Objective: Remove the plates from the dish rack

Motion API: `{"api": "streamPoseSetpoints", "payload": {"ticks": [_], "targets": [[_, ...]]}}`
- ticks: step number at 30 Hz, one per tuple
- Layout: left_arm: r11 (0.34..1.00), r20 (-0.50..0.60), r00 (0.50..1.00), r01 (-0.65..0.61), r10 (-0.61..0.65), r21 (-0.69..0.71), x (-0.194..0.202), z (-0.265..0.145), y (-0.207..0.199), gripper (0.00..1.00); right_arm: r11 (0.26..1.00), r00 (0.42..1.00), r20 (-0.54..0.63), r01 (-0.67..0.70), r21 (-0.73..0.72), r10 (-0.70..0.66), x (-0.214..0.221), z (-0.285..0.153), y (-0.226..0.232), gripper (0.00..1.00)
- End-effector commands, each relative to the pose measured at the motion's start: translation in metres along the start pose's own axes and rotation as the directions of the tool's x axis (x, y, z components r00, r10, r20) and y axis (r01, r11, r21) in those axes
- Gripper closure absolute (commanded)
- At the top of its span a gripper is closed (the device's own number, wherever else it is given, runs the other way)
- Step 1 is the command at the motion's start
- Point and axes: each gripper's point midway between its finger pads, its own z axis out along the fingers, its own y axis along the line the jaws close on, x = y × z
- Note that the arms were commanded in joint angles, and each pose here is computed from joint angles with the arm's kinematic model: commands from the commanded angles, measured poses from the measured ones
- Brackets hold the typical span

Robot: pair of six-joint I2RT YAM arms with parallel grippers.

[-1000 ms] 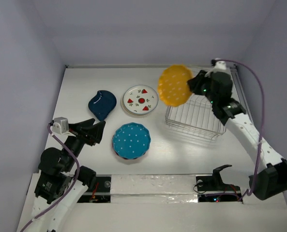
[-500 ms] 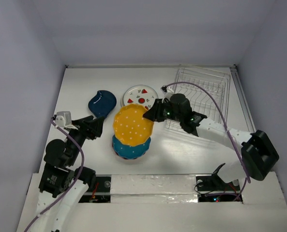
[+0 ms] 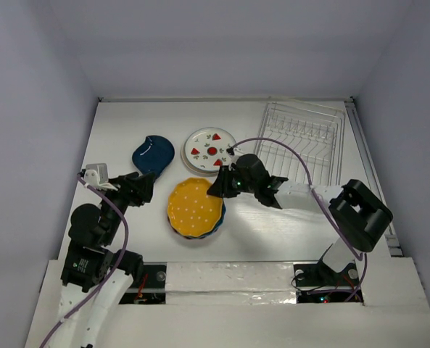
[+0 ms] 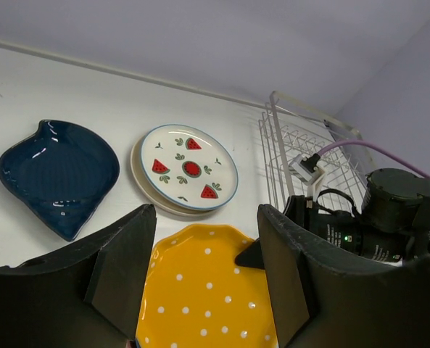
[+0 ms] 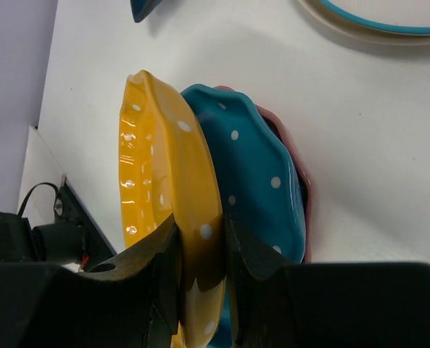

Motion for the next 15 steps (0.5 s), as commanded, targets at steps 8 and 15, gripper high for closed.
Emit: {"api": "streamPoseSetpoints", "payload": {"ticks": [8,15], "targets": [[1.000,0.027,1.000,-0.015,0.014,0.020,-0.009,0.004,-0.004,0.46,1.000,0.998,0.062,0.025,-0.017,-0.023,-0.007,0.006,0.020,0.42],[1.000,0.034,0.999,-0.014,0.013,0.022,-0.010,0.002,-0.005,0.45,0.989,0.992,0.068,0.095,0.114,-0.104,0.000,0.003,0.018,0.21]]}}
